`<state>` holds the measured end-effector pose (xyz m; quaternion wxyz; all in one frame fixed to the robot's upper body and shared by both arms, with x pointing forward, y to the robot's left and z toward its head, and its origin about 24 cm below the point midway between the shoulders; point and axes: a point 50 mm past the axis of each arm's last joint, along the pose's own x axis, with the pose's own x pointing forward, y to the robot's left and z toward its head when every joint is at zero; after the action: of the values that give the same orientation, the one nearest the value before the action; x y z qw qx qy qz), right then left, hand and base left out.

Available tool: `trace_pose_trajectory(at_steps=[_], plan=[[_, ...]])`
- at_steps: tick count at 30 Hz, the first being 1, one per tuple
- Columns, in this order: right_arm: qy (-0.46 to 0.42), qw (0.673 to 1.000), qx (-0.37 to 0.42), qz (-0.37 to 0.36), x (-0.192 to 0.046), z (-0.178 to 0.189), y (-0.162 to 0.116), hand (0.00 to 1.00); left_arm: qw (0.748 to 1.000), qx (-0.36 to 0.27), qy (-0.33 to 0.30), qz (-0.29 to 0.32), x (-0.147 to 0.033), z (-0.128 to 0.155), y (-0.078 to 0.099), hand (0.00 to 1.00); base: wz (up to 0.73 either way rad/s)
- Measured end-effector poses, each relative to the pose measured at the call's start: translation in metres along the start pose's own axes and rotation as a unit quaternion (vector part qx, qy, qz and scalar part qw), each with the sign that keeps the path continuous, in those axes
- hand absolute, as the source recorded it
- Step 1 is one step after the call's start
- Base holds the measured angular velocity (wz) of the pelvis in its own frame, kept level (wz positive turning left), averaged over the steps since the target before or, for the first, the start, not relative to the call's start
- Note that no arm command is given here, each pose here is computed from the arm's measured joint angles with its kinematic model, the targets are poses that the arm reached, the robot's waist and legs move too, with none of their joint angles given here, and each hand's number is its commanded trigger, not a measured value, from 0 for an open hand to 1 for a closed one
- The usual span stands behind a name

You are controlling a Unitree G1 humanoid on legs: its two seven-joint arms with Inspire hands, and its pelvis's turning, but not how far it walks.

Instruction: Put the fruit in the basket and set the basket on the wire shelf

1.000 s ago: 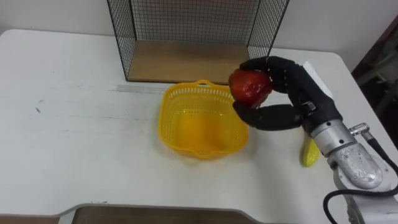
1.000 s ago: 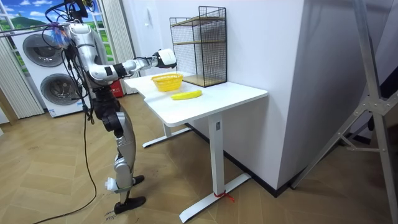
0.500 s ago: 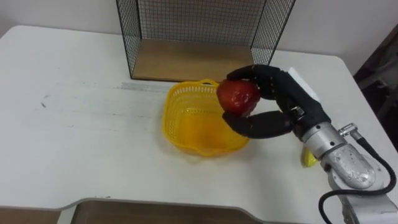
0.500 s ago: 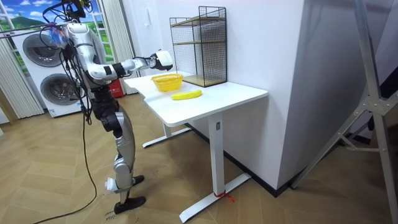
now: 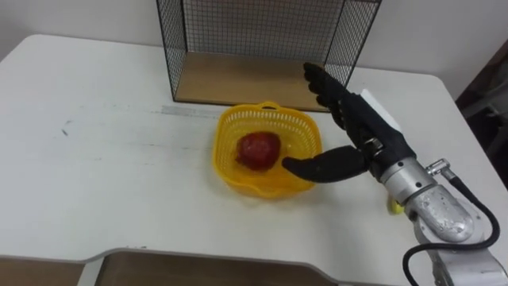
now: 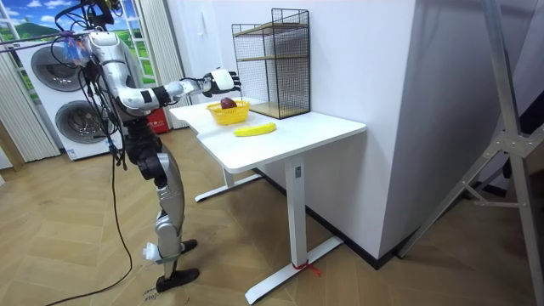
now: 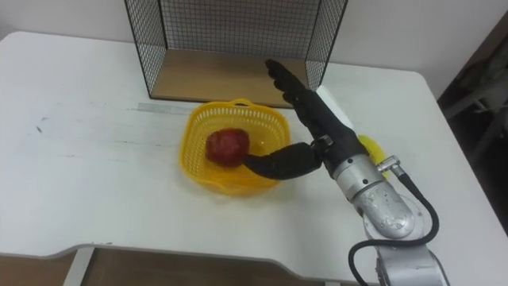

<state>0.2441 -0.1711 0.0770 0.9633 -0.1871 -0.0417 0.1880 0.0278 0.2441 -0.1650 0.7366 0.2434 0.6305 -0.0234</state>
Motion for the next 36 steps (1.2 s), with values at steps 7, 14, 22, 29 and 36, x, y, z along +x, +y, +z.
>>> trace_pose_trajectory(at_steps=[7,14,22,29,36], plan=[[0.010,1.000,-0.011,0.007,0.001,-0.002,0.004,0.00,1.000,0.000,0.002,0.004,0.000,0.000,0.001,0.00,0.00],[0.012,1.000,-0.008,0.006,0.001,-0.003,0.004,0.00,1.000,-0.001,0.002,0.012,0.000,0.000,0.002,0.00,0.00],[0.014,1.000,-0.009,-0.014,0.001,-0.003,0.002,0.00,1.000,-0.001,0.004,0.012,0.000,-0.002,0.001,0.00,0.00],[0.013,0.999,-0.009,-0.047,-0.001,-0.002,-0.008,0.00,1.000,-0.011,0.011,0.012,-0.001,-0.006,0.000,0.00,0.00],[0.012,0.984,-0.013,-0.175,-0.012,-0.002,-0.043,0.00,0.999,-0.034,0.030,0.012,-0.003,-0.019,-0.003,0.00,-0.01]])
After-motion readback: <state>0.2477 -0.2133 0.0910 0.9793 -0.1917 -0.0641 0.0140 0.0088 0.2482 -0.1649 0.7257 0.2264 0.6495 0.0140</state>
